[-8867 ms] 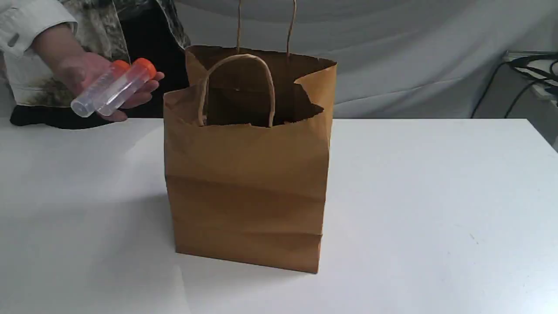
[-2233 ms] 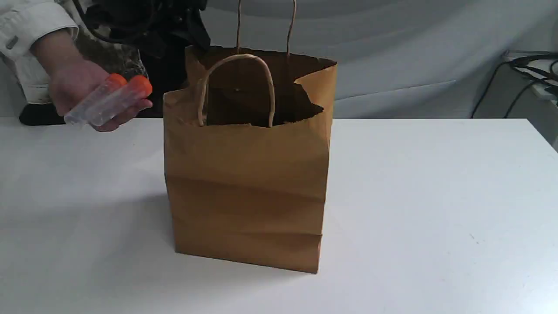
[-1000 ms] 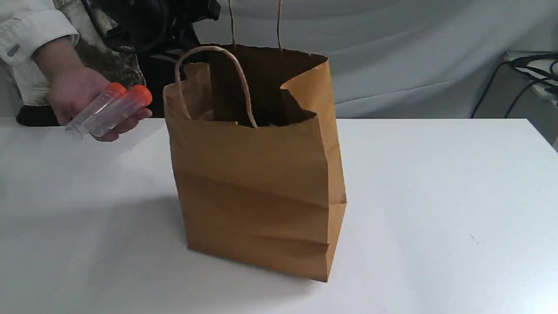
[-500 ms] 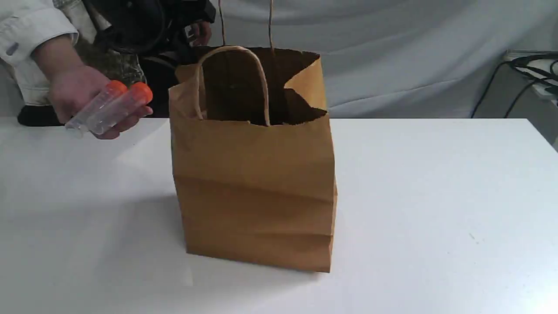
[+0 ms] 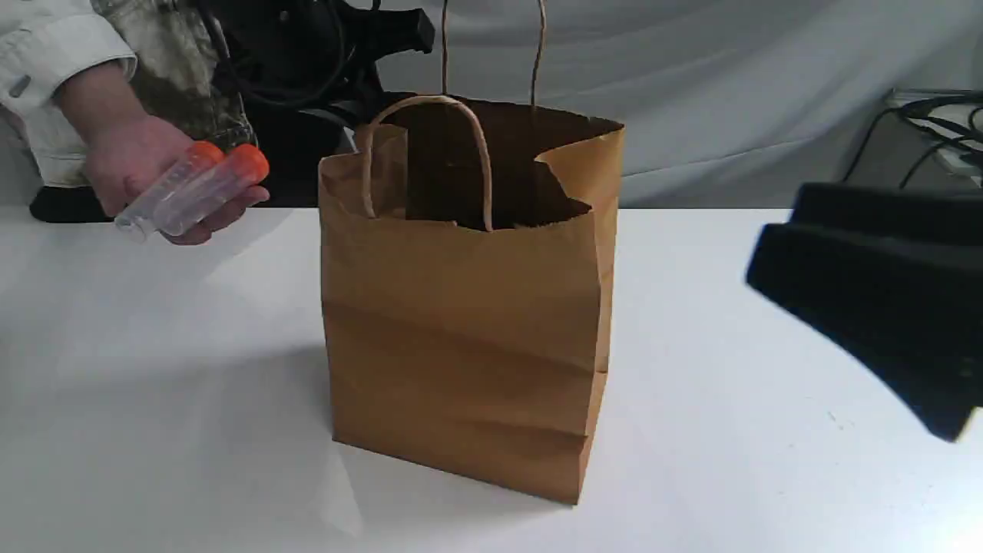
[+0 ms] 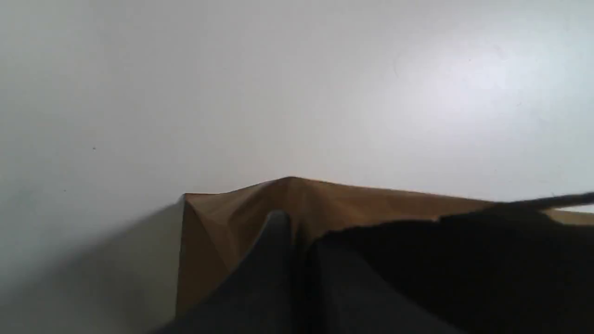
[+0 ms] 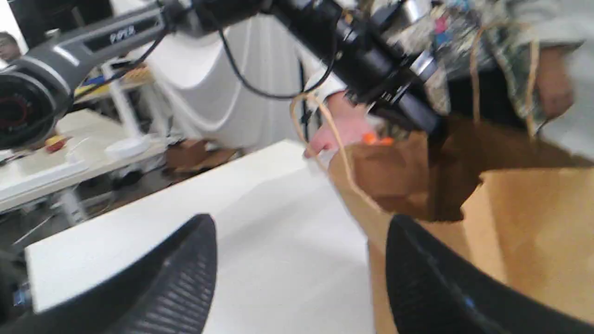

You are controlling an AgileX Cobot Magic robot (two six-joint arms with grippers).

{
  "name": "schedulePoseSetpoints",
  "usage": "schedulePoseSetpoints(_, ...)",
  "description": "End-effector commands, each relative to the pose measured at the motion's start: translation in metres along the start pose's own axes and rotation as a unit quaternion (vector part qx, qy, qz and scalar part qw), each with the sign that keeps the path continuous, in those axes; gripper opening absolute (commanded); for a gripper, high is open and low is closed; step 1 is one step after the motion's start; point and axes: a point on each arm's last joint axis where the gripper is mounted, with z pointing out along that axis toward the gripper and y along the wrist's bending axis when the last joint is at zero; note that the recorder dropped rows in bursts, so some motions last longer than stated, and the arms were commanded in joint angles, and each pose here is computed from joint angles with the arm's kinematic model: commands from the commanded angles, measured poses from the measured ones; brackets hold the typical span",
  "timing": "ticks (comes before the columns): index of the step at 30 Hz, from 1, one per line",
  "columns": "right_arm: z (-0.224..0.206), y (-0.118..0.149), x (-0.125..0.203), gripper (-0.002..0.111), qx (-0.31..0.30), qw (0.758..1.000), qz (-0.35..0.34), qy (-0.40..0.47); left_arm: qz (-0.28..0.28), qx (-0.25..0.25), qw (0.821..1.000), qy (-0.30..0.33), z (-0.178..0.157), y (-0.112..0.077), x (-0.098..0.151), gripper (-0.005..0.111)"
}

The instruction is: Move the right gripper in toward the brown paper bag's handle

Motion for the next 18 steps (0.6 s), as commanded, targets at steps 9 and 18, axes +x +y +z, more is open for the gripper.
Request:
schedulePoseSetpoints(9, 0.047, -0.038, -0.053, 0.060, -0.088, 0.995, -0.047, 0.010, -0.018, 0.000, 1.000, 0.003, 0.000, -0.003, 0.001, 0.000)
schedulePoseSetpoints(18, 0.100, -0.032, -0.044, 0.060, -0.147, 0.981, -0.090, 0.085, -0.024, -0.011, 1.000, 0.002, 0.000, -0.001, 0.001, 0.000)
